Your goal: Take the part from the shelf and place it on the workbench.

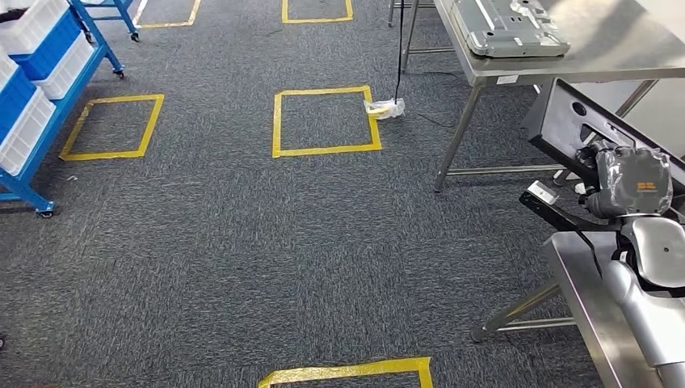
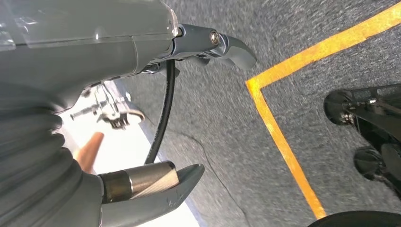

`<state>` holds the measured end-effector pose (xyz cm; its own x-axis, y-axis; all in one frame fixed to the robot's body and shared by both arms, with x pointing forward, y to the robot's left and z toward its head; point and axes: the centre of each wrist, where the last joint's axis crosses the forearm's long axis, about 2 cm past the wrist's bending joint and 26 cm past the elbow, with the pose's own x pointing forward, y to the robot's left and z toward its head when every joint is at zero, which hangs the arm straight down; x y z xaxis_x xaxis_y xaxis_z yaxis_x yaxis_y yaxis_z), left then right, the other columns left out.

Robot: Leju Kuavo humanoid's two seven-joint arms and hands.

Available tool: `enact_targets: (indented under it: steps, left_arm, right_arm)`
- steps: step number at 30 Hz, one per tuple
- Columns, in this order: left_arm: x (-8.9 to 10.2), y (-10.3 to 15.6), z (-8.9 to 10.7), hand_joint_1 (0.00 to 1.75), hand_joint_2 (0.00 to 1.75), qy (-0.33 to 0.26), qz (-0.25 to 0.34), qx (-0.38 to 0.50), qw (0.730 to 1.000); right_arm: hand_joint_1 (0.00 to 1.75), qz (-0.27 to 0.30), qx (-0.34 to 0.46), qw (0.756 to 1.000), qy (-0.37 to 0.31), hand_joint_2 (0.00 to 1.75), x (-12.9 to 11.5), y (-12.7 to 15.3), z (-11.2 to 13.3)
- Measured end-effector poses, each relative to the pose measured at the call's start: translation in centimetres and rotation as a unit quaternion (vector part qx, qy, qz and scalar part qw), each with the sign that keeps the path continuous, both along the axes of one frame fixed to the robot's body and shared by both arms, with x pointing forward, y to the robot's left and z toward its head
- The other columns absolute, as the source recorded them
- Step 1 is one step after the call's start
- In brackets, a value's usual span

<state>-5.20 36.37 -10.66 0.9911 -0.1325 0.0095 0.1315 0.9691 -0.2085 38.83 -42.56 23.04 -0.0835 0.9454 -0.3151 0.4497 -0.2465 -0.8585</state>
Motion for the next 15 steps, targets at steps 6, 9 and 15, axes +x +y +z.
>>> enact_targets:
  steps: [6, 9, 15]
  left_arm:
    - [-0.2, 0.2, 0.0, 0.0, 1.75, 0.003, -0.006, -0.001, 1.0]
    - [-0.1, 0.3, 0.1, 0.0, 1.75, 0.002, -0.008, 0.0, 1.0]
    - [0.0, 0.8, 0.1, 0.0, 1.75, -0.001, -0.007, 0.002, 1.0]
  right_arm:
    - [1.75, -0.032, -0.003, 0.999, 0.034, 1.75, -0.2, -2.0, -0.4]
    - [1.75, -0.043, -0.006, 0.998, 0.044, 1.75, -0.5, -2.7, -0.9]
    - [1.75, -0.067, -0.002, 0.996, 0.062, 1.75, -1.3, -4.7, -1.6]
